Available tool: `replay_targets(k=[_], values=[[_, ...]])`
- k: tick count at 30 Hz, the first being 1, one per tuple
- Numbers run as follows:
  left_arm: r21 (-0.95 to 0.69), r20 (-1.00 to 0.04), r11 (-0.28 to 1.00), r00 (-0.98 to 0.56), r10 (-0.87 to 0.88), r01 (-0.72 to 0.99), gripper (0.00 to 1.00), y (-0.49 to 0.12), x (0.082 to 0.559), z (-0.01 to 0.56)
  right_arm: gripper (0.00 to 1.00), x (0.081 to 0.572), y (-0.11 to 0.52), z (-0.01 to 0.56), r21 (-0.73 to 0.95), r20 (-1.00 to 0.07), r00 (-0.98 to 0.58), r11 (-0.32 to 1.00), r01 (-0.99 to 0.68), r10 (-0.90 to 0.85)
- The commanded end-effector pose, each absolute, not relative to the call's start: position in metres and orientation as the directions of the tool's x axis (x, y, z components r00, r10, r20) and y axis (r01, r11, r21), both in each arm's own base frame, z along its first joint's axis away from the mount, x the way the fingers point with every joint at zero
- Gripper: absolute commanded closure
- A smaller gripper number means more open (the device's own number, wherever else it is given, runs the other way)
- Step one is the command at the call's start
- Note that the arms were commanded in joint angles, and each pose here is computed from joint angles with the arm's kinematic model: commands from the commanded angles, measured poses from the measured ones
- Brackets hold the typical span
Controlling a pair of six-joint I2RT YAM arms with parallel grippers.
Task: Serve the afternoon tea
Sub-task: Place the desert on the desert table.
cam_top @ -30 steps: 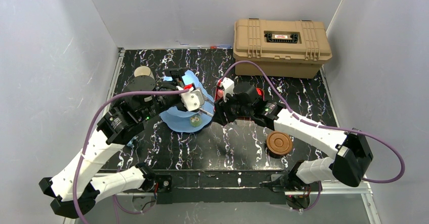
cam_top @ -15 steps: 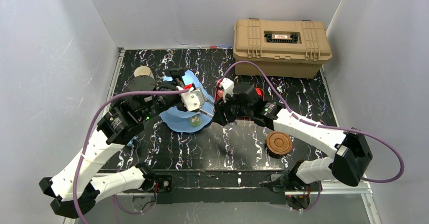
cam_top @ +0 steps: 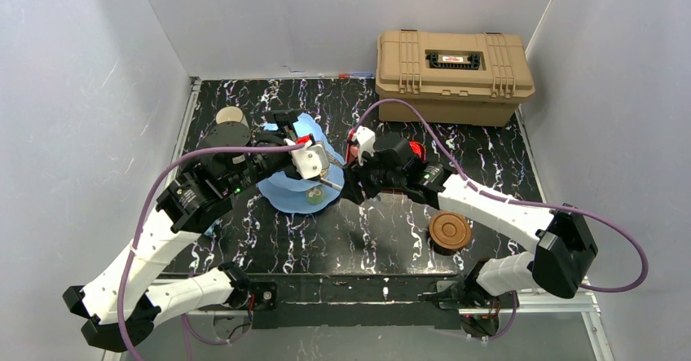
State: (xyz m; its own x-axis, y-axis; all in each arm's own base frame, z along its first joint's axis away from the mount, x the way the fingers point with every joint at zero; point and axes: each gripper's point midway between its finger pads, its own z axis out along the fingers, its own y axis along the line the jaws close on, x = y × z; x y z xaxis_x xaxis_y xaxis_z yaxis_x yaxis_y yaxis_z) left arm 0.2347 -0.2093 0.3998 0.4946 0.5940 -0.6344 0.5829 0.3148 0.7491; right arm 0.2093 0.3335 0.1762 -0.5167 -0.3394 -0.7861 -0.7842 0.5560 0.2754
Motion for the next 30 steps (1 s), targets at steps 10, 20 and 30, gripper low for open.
replay_targets(k=[10, 20, 30], values=[[0.75, -0.645, 0.343, 0.513, 0.566, 0.565, 0.21, -0.206, 0.23, 0.418, 0.35, 0.223, 0.323, 0.231, 0.186, -0.86, -0.421, 0.591, -0.785, -0.288], [0.75, -0.646, 0.342, 0.515, 0.564, 0.566, 0.21, -0.205, 0.229, 0.419, 0.36, 0.216, 0.264, 0.22, 0.184, -0.791, -0.539, 0.728, -0.661, -0.289], [0.746, -0.649, 0.332, 0.519, 0.556, 0.578, 0.21, -0.207, 0.226, 0.417, 0.38, 0.203, 0.187, 0.175, 0.133, -0.623, -0.745, 0.907, -0.399, -0.236]])
